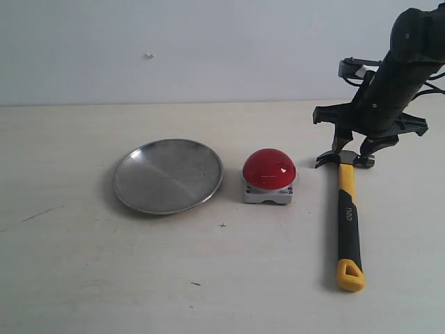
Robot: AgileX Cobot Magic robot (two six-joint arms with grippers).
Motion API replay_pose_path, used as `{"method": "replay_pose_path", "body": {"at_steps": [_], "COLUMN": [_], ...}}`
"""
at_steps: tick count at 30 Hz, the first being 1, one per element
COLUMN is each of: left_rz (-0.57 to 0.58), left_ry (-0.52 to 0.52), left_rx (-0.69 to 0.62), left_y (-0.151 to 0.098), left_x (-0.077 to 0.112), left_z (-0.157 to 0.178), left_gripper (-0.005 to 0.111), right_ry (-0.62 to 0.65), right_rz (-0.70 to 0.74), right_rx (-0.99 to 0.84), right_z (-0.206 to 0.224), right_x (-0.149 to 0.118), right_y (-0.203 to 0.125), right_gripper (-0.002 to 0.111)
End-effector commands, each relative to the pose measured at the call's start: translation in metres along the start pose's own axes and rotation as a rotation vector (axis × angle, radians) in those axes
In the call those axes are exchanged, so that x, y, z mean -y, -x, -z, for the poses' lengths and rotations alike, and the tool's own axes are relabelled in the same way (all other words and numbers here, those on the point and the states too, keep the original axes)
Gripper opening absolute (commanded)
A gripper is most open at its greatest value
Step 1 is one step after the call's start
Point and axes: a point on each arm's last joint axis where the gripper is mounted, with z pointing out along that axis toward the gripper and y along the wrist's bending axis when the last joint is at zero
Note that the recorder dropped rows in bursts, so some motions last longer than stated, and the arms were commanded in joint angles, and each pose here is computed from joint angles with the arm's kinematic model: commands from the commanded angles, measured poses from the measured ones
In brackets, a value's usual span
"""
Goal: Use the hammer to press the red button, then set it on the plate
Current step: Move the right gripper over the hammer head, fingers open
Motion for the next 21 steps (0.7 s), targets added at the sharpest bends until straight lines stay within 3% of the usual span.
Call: {"method": "replay_pose_path", "body": {"at_steps": [1, 21], "left_rz": [0.008, 0.008], "left_ry": [0.001, 0.001], "left_rx": [0.002, 0.002], "left_y": [-0.0007, -0.0007], "left_x": [-0.0002, -0.0002], "left_z": [0.0004, 0.0004], "left_gripper": [0.000, 0.000], "right_ry": [0.001, 0.011], "right_rz": [0.004, 0.002], "right_rx": [0.044, 0.097], "right_z": [0.0014, 0.0017], "right_x": [-0.0008, -0.0017], "right_y": [0.0044, 0.0092], "right_gripper": [0.050, 0.050]}}
